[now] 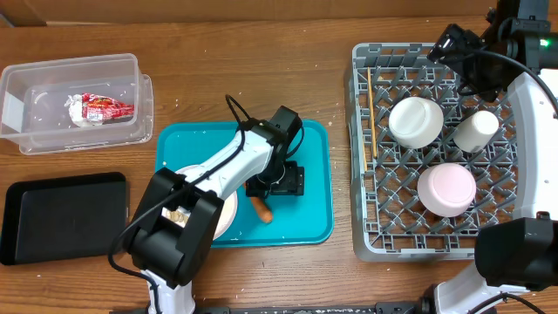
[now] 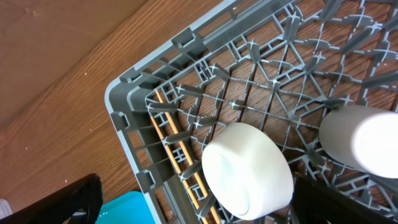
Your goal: Sort waste into correct bins and load items into the dishwasher
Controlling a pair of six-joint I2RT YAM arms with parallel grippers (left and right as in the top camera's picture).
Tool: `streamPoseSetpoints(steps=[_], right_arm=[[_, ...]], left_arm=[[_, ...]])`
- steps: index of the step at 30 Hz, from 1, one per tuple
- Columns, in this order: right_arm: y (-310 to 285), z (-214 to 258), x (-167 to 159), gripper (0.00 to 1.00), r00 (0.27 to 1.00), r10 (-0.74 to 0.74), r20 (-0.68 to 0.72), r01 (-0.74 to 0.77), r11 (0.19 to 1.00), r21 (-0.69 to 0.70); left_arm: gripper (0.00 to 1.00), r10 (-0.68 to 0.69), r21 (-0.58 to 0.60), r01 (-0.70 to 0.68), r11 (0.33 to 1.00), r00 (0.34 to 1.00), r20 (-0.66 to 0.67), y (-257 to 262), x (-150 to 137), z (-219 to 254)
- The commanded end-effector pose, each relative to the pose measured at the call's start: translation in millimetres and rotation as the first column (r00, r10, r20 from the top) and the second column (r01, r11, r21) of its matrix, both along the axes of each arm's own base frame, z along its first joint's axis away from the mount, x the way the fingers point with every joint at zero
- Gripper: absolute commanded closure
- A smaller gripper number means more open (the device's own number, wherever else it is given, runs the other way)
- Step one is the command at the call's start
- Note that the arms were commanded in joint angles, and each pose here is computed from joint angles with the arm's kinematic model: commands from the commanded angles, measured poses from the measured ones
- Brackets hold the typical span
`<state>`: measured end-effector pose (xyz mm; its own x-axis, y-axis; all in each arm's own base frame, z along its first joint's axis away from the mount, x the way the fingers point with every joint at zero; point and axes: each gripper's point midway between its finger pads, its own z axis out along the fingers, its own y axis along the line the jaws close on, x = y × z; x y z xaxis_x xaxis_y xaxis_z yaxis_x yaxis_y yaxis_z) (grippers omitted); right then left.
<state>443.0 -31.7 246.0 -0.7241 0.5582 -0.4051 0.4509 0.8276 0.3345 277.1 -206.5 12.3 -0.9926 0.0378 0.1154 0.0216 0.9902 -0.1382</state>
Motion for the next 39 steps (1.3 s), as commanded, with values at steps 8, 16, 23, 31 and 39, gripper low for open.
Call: streamPoseSetpoints(steps=[8, 16, 23, 31, 39], right_arm=[[0.4, 3.9, 0.8, 0.0, 1.0, 0.001, 0.013, -0.001, 1.0, 0.004], [0.4, 3.9, 0.8, 0.0, 1.0, 0.001, 0.013, -0.001, 1.0, 0.004], [0.5, 3.8, 0.7, 0.0, 1.0, 0.001, 0.013, -0.001, 1.0, 0.004], [0.4, 3.9, 0.8, 0.0, 1.0, 0.001, 0.013, -0.001, 1.0, 0.004], [0.4, 3.9, 0.8, 0.0, 1.0, 0.001, 0.013, -0.001, 1.0, 0.004]], left_arm=[[0.14, -0.038, 0.01, 0.037, 0.999, 0.979, 0.199, -16.9, 61.5, 82.0], [0.12, 0.069, 0.182, -0.077, 0.98, 0.996, 0.051, 20.8, 23.5, 83.2], [0.11, 0.087, 0.31, -0.093, 0.946, 0.996, 0.036, 47.6, 13.3, 78.8], [0.14, 0.097, 0.294, -0.058, 0.954, 0.988, -0.123, 50.9, -29.1, 36.8], [0.14, 0.063, 0.278, -0.026, 0.96, 0.99, -0.125, 44.7, -33.2, 29.9]])
